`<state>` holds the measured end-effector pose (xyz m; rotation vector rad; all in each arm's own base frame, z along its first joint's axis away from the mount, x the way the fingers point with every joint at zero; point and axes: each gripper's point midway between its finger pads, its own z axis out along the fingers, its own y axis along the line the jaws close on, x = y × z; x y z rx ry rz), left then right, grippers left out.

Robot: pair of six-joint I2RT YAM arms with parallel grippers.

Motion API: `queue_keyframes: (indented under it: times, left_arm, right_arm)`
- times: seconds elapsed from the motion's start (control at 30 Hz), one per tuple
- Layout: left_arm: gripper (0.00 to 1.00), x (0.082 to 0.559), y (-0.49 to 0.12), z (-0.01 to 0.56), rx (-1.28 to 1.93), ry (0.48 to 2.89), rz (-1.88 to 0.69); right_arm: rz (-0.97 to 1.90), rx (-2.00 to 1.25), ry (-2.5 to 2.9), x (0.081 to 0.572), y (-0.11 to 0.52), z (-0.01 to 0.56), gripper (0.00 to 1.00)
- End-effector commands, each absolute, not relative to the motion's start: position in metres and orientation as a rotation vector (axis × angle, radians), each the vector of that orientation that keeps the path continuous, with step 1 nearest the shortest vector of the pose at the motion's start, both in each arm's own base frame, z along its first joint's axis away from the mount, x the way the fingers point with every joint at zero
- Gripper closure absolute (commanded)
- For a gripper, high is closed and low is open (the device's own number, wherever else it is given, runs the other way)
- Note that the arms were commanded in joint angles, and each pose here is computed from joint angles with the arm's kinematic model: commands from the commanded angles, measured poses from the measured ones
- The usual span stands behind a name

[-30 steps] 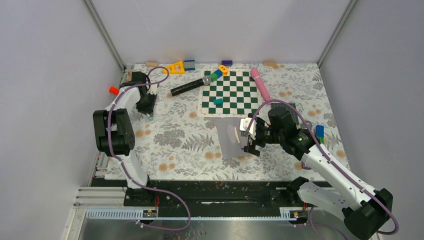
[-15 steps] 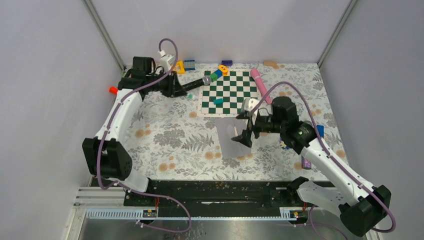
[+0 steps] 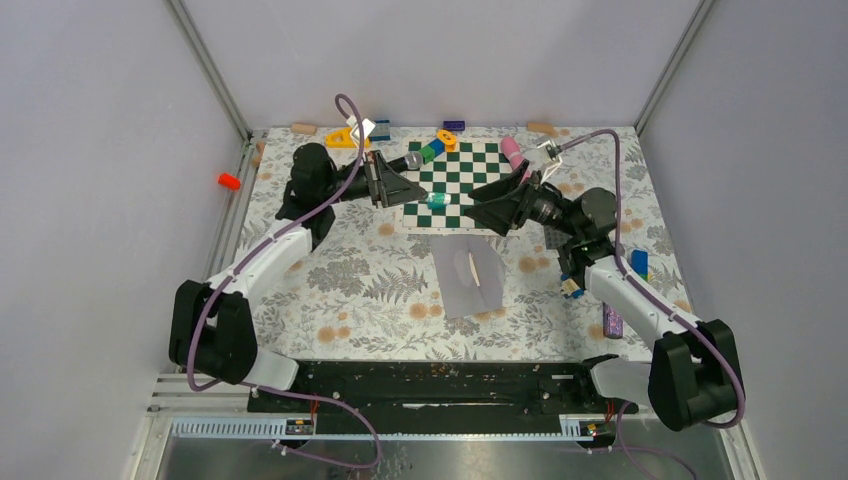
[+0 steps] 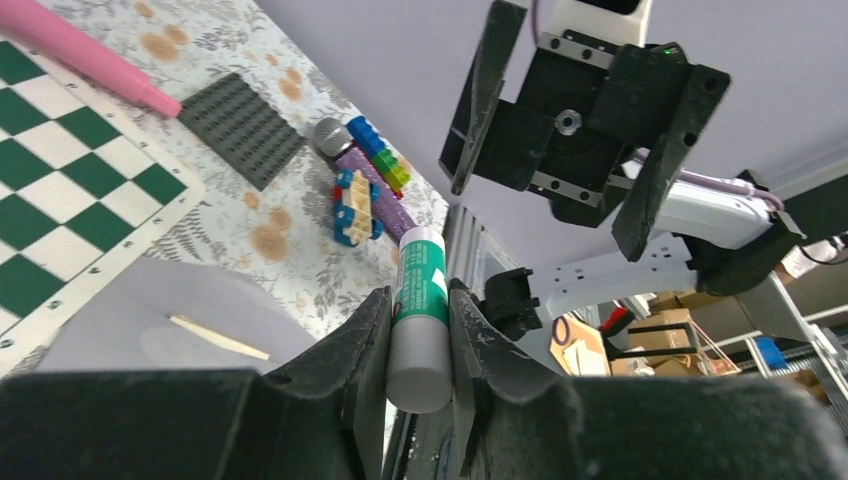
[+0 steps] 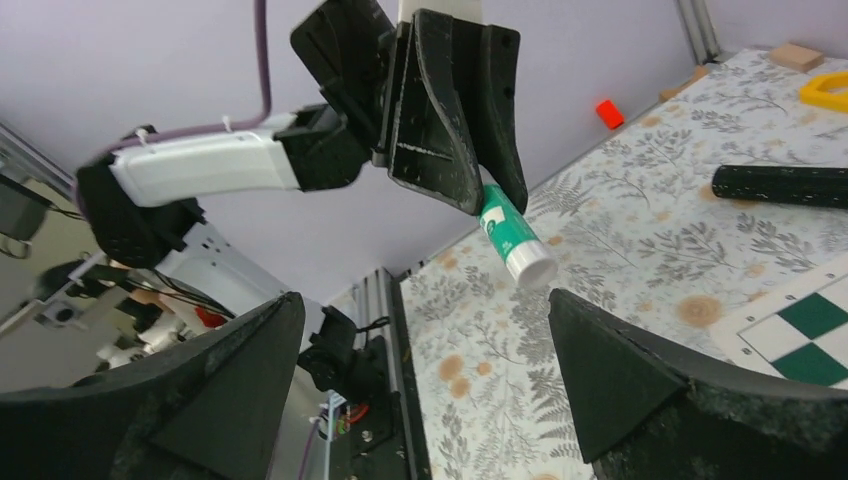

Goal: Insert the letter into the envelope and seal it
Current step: Pick up the solid glue from the center of the board.

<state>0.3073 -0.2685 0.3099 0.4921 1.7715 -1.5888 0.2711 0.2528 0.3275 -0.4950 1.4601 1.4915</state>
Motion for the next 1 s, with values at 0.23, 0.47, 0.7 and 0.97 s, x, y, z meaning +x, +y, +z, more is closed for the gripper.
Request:
queue_keyframes:
  times: [0.23,0.47,0.7,0.97]
  left_arm:
    - [0.89,0.272,-0.286,0.356,0.578,1.541,-1.643]
    - [0.89,0.272,-0.291,0.351,0.577,1.548,-1.647]
    - [0.88,0.273,-0.295,0.340,0.579,1.576,-1.644]
    - [0.87,0.271,-0.302,0.334,0.585,1.589,-1.651]
  right_arm:
    - [1.592,-0.482,1.392,0.259,0.260,0.332,0.08]
    - [1.612,-0.515,1.423,0.255,0.272,0.321,0.13]
    - [1.640,-0.507,1.413,0.254,0.274,0.327,0.22]
    - [1.649,-0.489,1.430,0.257,0.276,0.324,0.28]
